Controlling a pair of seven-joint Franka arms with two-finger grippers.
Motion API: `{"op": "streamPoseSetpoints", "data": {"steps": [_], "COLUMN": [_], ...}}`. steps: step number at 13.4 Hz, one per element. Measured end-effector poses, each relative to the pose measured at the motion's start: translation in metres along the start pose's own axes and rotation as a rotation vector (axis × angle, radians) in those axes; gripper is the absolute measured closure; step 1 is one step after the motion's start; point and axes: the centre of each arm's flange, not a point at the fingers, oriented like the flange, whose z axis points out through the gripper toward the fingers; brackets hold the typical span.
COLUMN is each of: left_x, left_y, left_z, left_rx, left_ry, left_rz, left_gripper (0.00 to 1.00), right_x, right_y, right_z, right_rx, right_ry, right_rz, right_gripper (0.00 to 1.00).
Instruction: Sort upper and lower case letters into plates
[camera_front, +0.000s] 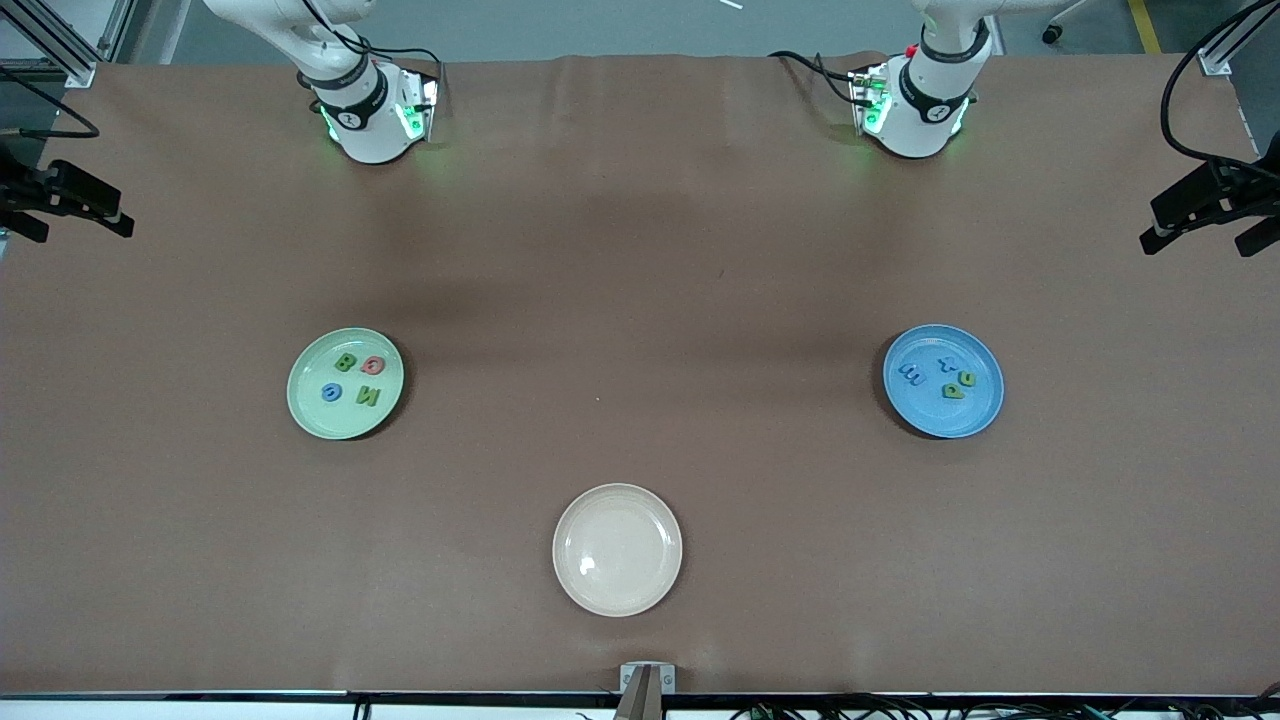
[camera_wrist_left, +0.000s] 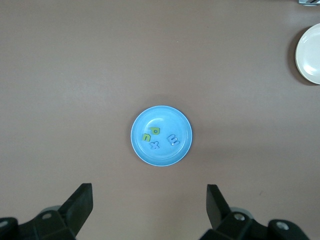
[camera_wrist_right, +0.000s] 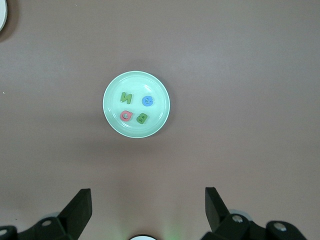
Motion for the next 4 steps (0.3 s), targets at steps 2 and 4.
{"op": "streamPoseSetpoints", "data": {"steps": [2,4], "left_x": [0.0001,0.0], "left_y": [-0.0019,-0.003], "left_z": [-0.0001,-0.0002], "left_rx": [0.005,0.017], "left_ry": [0.001,0.001], "left_rz": [-0.002,-0.003], "left_gripper": [0.0,0.0], "right_x": [-0.0003,-0.0004], "right_y": [-0.0001,-0.0001], "right_z": [0.0002,0.0004], "right_rx": [0.0,0.001], "right_ry": [-0.003,-0.004], "right_rz": [-0.002,-0.003], "right_gripper": [0.0,0.0]}}
